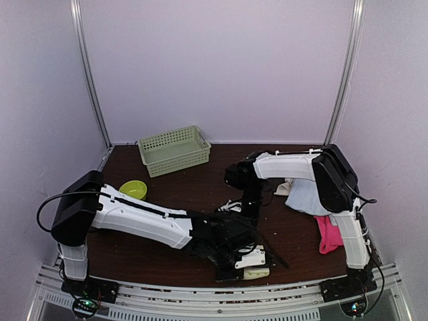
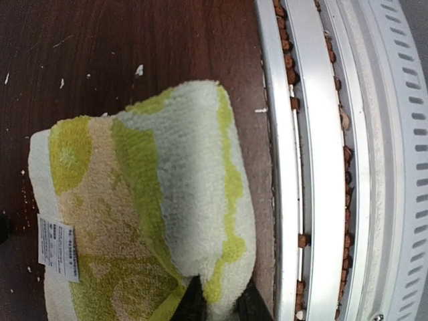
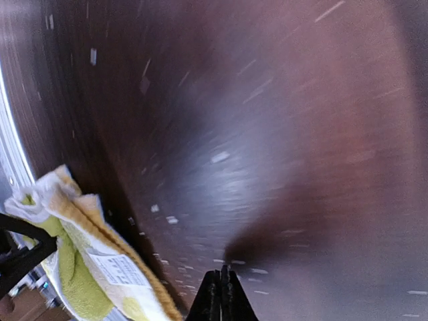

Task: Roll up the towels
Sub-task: Roll the towel at the center of the board.

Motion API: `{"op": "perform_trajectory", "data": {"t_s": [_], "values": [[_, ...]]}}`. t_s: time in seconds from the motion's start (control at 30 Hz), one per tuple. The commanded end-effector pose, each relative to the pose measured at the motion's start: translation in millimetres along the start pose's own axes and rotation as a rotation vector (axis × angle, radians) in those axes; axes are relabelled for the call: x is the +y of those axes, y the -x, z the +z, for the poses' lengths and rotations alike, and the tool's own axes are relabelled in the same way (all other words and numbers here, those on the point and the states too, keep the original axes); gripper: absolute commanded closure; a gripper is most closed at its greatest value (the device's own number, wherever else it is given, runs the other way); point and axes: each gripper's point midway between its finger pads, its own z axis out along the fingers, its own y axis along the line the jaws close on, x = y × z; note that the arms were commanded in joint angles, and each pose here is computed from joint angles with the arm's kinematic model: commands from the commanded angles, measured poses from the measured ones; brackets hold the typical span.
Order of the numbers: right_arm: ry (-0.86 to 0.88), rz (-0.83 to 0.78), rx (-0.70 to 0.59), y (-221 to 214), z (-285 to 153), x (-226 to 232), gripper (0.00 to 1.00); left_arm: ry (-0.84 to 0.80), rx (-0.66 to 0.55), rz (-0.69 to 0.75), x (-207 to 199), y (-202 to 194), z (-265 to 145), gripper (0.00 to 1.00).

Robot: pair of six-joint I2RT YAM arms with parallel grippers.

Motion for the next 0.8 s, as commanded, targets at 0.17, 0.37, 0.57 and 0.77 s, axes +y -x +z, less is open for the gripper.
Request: {"op": "perform_trajectory", "data": {"t_s": [0.17, 0.37, 0.57, 0.77], "values": [[-0.382, 0.048, -0.769, 24.6, -300.4, -22.7, 0.86, -0.35, 0.075, -0.19, -7.3, -23.0, 16.4, 0.86], [-0.385, -0.261, -1.06, -27.6, -377.1, 102.9, 0.79, -0.567, 0.067, -0.341, -3.6, -27.3, 31.0, 0.89], [-0.215, -0.564, -0.925, -58.8, -279.6, 183.2, 0.74, -0.751, 0.042, -0.482, -2.5, -25.4, 36.8, 0.89], [-0.199, -0.62, -0.6, -81.7, -163.6, 172.3, 0.76, -0.799, 0.077, -0.564, -0.8, -33.9, 48.0, 0.9]]}}
